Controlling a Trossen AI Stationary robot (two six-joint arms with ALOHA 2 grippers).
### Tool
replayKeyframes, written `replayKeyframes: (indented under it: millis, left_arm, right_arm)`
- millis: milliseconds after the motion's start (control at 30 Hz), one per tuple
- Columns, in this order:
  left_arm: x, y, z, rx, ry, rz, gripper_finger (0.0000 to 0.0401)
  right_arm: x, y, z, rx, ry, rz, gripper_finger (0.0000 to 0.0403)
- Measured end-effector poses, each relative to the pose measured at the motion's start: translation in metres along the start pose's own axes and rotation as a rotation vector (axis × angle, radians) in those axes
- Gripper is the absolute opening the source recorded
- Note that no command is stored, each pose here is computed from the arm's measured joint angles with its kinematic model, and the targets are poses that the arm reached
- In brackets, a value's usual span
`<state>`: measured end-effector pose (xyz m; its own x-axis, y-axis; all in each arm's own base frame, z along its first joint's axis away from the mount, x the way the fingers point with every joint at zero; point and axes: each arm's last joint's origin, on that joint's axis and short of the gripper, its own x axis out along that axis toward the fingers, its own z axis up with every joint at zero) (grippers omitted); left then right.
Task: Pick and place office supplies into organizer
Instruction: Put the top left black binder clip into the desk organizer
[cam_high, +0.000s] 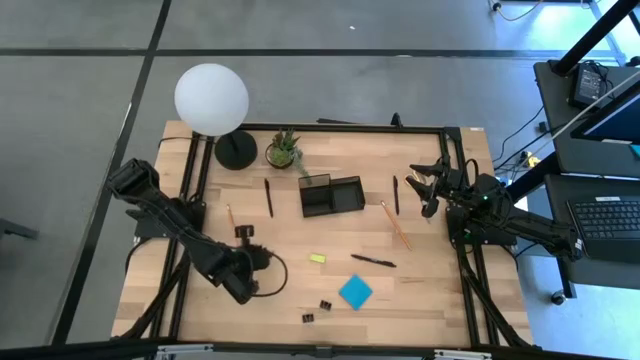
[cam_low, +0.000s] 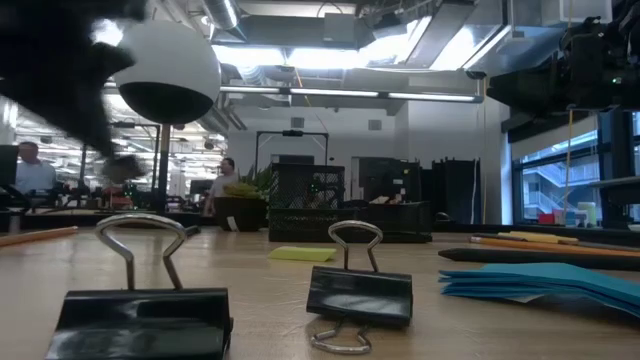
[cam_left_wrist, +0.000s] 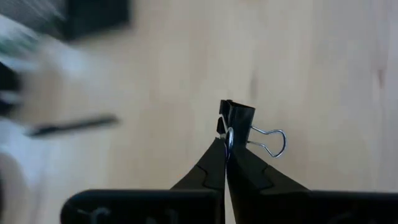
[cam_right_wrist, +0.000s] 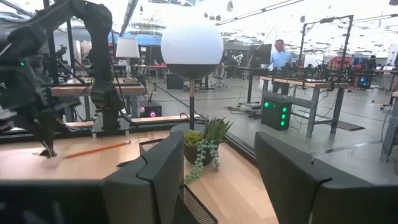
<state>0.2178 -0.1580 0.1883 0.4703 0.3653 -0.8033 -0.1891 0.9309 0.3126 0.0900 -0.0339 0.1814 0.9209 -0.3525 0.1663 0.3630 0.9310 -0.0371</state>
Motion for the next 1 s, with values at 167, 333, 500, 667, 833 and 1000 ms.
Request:
replayKeyframes:
  millis: [167,333,500,667,833,1000]
  left_arm:
    - [0.002,0.017,0.027,-0.043,-0.118,0.151,0.0002]
    - [0.023,0.041,0.047,-0.115,-0.147,0.238,0.0002]
    - [0.051,0.065,0.064,-0.133,-0.175,0.213,0.0002]
    - [0.064,0.085,0.081,-0.141,-0.220,0.169,0.0002]
    - [0.073,0.097,0.088,-0.162,-0.234,0.155,0.0002]
    - [0.096,0.096,0.085,-0.158,-0.181,0.188,0.0002]
  right_arm:
    - [0.000,0.000,0.001,-0.013,-0.013,-0.001,0.0200]
    - [0.000,0.000,0.004,-0.019,-0.036,-0.002,0.0200]
    - [0.000,0.000,0.005,-0.018,-0.051,-0.002,0.0200]
    - [0.000,0.000,0.005,-0.018,-0.056,-0.003,0.0200]
    - [0.000,0.000,0.005,-0.018,-0.054,-0.003,0.0200]
    - [0.000,0.000,0.004,-0.019,-0.041,-0.002,0.0200]
